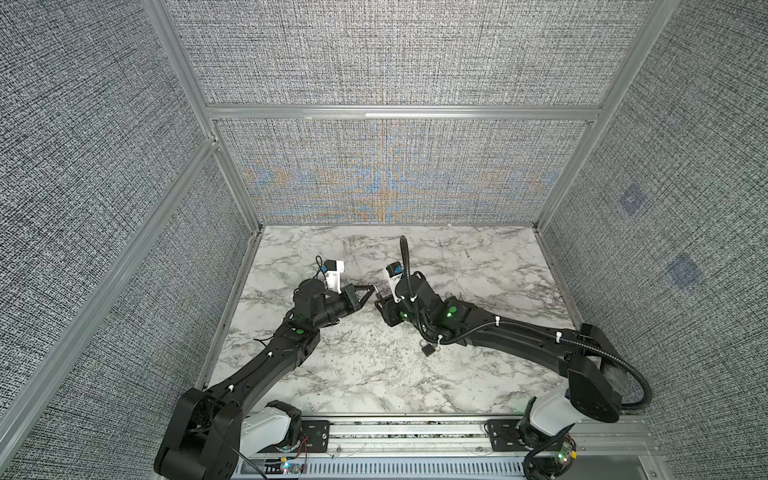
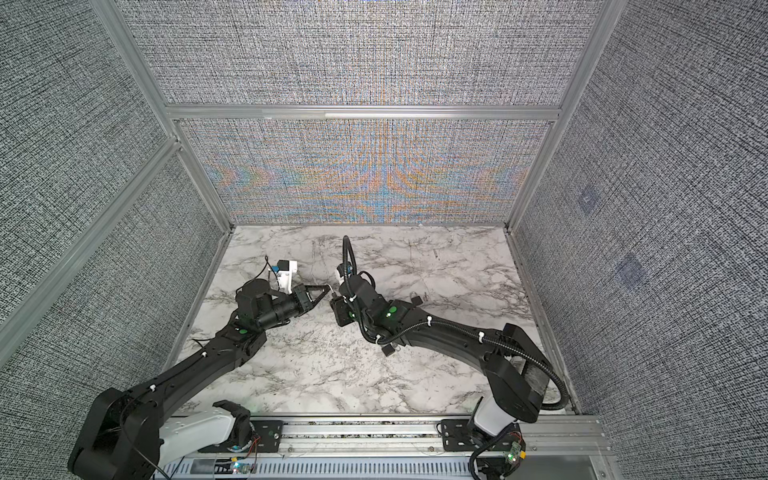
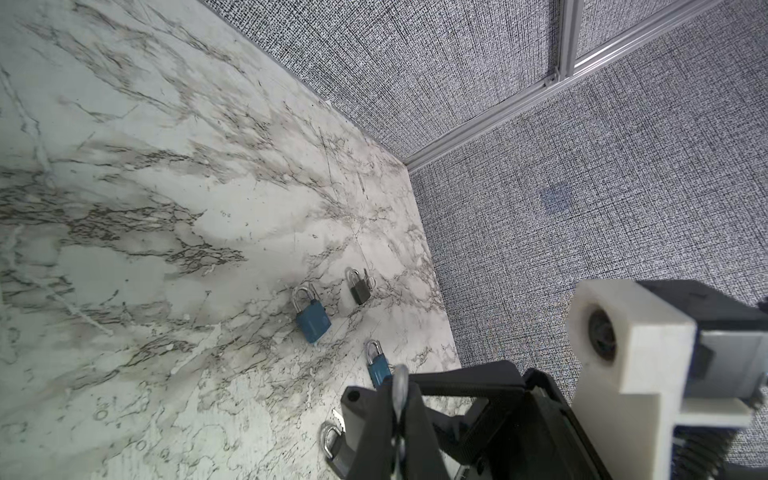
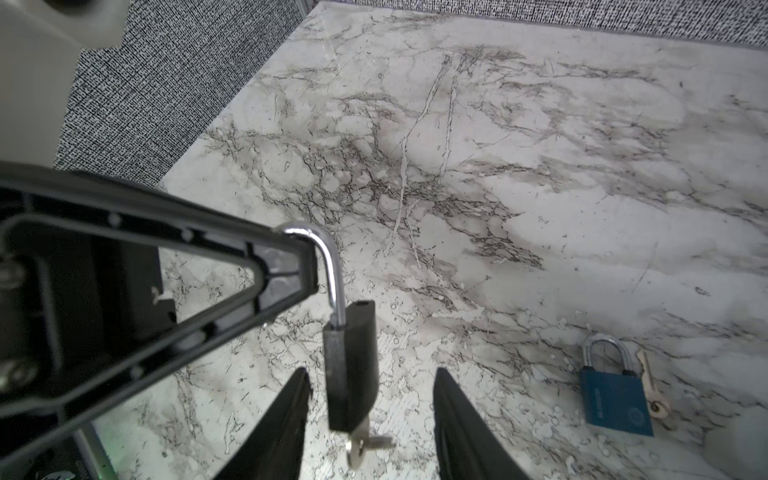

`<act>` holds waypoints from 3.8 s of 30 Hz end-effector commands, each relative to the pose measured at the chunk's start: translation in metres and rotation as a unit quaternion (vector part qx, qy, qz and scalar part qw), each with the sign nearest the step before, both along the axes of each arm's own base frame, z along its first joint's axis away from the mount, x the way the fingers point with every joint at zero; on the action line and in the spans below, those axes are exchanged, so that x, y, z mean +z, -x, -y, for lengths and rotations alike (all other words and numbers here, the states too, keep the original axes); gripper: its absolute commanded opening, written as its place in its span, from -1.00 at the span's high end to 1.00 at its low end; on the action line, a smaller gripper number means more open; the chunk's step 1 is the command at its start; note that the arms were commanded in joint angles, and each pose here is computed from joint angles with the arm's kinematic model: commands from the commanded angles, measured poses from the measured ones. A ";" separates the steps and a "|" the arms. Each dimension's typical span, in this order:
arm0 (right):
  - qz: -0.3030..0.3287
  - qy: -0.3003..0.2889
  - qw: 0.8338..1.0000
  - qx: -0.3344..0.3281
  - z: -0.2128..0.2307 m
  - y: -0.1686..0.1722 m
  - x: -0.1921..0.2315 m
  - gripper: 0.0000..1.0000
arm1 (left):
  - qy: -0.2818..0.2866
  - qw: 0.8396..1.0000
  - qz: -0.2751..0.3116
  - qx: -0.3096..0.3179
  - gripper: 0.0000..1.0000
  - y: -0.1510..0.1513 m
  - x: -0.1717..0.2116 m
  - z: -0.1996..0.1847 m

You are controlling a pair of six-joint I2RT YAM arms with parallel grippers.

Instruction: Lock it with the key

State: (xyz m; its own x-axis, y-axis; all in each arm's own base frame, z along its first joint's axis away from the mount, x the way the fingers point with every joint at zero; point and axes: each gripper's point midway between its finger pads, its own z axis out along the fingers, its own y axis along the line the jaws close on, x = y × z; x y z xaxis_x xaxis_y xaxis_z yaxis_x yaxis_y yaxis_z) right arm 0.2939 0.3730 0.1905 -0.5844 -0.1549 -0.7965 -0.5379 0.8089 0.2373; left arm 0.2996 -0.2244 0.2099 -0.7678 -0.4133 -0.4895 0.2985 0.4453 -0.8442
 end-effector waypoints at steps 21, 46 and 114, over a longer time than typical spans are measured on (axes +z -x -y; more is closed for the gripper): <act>0.032 -0.005 0.999 -0.019 -0.004 -0.020 0.010 0.63 | 0.009 1.000 0.019 -0.002 1.00 -0.001 0.014 0.002; -0.121 -0.113 0.978 0.124 0.024 0.011 0.012 1.00 | -0.100 0.990 0.090 -0.036 -0.01 0.003 0.022 -0.005; -0.203 -0.200 0.924 0.257 0.028 0.056 0.040 1.00 | -0.044 0.967 0.137 -0.212 0.77 0.047 0.033 0.034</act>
